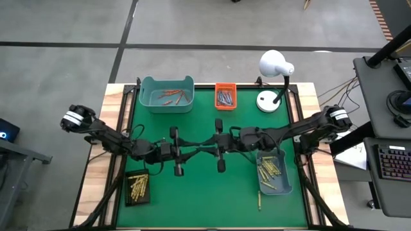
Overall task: Sort crayons
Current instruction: Put the blue crayon into the orange bin
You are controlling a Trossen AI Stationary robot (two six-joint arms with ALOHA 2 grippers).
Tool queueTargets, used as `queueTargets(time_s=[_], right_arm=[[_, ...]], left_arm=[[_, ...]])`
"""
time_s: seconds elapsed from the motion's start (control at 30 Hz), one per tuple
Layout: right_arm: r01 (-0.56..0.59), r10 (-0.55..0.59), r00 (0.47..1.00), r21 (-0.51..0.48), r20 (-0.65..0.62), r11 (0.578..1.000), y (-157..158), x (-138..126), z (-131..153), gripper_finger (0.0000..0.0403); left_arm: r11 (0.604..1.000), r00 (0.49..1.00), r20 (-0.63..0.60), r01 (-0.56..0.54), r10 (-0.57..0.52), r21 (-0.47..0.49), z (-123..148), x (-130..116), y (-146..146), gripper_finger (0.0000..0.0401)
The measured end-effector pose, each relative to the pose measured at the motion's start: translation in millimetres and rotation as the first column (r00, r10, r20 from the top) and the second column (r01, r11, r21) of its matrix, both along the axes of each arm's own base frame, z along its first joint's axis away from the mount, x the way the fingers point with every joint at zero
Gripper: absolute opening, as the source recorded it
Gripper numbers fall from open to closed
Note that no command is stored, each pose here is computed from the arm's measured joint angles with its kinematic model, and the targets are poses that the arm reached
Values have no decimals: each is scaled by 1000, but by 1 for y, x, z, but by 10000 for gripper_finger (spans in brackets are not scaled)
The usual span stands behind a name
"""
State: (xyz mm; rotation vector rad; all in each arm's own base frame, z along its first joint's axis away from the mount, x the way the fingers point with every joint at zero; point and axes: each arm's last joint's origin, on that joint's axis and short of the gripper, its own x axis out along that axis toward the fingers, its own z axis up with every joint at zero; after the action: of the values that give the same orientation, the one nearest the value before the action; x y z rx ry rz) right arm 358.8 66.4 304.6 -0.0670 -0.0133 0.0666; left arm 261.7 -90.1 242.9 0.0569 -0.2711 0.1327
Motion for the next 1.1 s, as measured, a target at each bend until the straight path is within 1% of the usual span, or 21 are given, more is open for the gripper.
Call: queueTargets(time_s=[0.07, 0.1, 0.17, 0.23, 0.3, 0.37, 0.43, 0.53, 0.63, 0.67, 0.77, 0.8, 0.83, 0.9, 1.0, 1.1], right_arm=[[62, -63, 995, -12, -75, 998, -3, 2, 3, 18], [103, -105, 987, -28, -122, 994, -6, 3, 5, 18], [208, -220, 948, -74, -231, 975, -14, 3, 10, 17], [314, -346, 875, -145, -339, 938, -29, 2, 15, 17], [411, -458, 785, -204, -416, 889, -49, -1, 18, 17], [492, -532, 706, -217, -468, 843, -76, -4, 19, 17], [568, -577, 636, -195, -513, 800, -108, -9, 15, 16], [682, -607, 562, -100, -561, 725, -157, -19, 5, 16], [761, -597, 516, 8, -614, 649, -199, -31, -9, 16], [781, -592, 498, 30, -634, 624, -210, -34, -15, 17], [829, -599, 440, 46, -669, 558, -236, -39, -31, 32], [838, -603, 425, 42, -675, 544, -242, -39, -35, 40], [844, -607, 418, 41, -676, 535, -248, -39, -39, 49], [846, -611, 418, 43, -672, 532, -255, -35, -47, 67], [847, -605, 397, 21, -690, 532, -261, -32, -58, 91], [842, -609, 402, 15, -684, 539, -262, -29, -57, 109]], left_arm=[[1000, 1000, -7, -5, 5, -1, -1, -3, 0, 128], [1000, 1000, -12, -26, 26, -7, 0, -5, 0, 140], [995, 995, -21, -97, 96, -22, 5, -10, 1, 162], [979, 979, -44, -199, 198, -32, 11, -18, 2, 179], [952, 949, -89, -305, 301, -27, 15, -25, 4, 191], [929, 923, -120, -370, 365, -21, 19, -31, 7, 198], [919, 914, -122, -394, 387, -35, 25, -37, 9, 201], [911, 909, -125, -408, 398, -65, 30, -42, 12, 201], [910, 909, -123, -408, 397, -75, 33, -45, 14, 201], [910, 909, -125, -408, 397, -72, 33, -46, 14, 201], [911, 907, -139, -409, 399, -53, 30, -45, 13, 201], [911, 906, -141, -409, 399, -51, 30, -44, 13, 201], [911, 905, -144, -409, 399, -48, 29, -44, 13, 201], [911, 903, -155, -410, 401, -34, 26, -42, 12, 201], [911, 901, -165, -411, 402, -23, 23, -40, 11, 201], [911, 900, -170, -411, 403, -18, 22, -39, 11, 201]])
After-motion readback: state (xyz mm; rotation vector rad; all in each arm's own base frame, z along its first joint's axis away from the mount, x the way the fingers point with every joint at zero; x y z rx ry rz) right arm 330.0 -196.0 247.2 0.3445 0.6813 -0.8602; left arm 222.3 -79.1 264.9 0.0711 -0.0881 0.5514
